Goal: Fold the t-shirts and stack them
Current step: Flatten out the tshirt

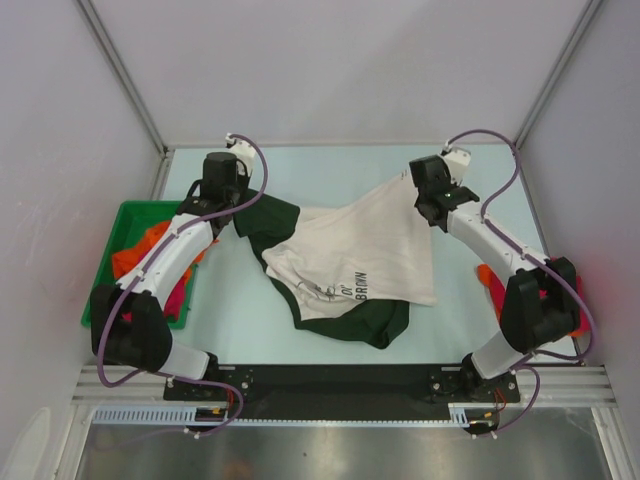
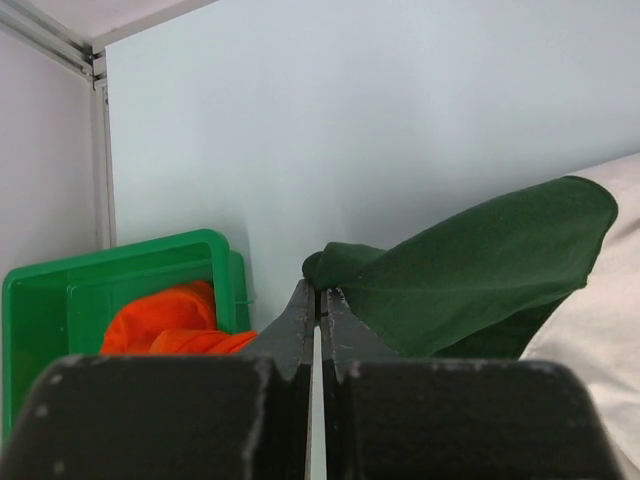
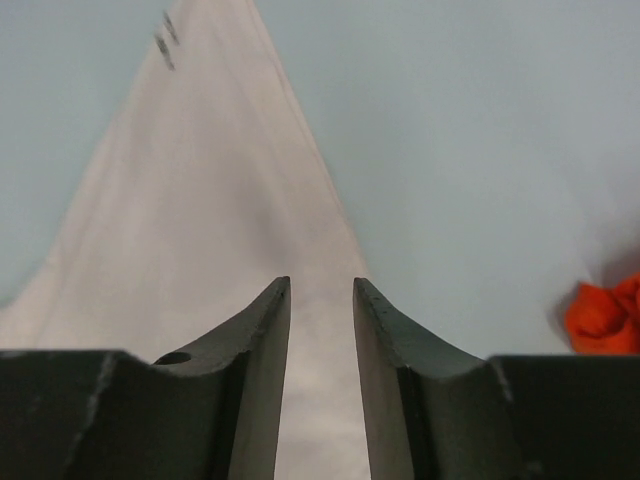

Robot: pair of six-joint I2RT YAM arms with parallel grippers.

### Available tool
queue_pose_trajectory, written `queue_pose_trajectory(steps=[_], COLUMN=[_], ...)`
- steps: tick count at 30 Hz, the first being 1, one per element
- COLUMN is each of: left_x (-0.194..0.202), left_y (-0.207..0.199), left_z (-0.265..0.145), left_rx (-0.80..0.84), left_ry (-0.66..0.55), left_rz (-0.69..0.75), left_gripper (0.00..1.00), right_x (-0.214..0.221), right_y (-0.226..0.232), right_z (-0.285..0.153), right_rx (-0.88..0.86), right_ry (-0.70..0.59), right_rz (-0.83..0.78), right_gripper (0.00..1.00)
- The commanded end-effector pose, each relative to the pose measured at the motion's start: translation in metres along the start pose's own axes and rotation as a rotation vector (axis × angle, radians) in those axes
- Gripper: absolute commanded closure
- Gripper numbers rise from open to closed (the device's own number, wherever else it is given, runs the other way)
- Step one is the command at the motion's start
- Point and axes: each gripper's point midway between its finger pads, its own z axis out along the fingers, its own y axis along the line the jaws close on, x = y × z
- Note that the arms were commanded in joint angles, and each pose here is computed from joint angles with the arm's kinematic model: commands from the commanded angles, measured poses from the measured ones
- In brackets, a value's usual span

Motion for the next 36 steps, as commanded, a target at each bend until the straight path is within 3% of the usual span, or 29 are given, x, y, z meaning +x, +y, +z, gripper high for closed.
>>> queue_pose_trajectory(steps=[1,10,36], left_x=[-0.013,-0.009,0.005], left_y=[0.000,-0.002,-0.004], left_z=[-0.002,-0.003,-0.001], left_rx=[0.015,0.025,0.026], left_ry=[-0.031,-0.013,0.029], left_rz=[-0.032,-0.029,-0.016], left_gripper=[1.00,1.00,1.00], right_x=[0.059,0.109,0.139], right_y=[-0.006,-0.022,-0.033], right_z=[0.006,0.026,0.077], right_rx=[0.021,0.079,0.109], right_ry=[0.166,0.253,0.329], right_rz=[0.087,0.097,0.119], right_gripper=[0.62,0.62,0.63])
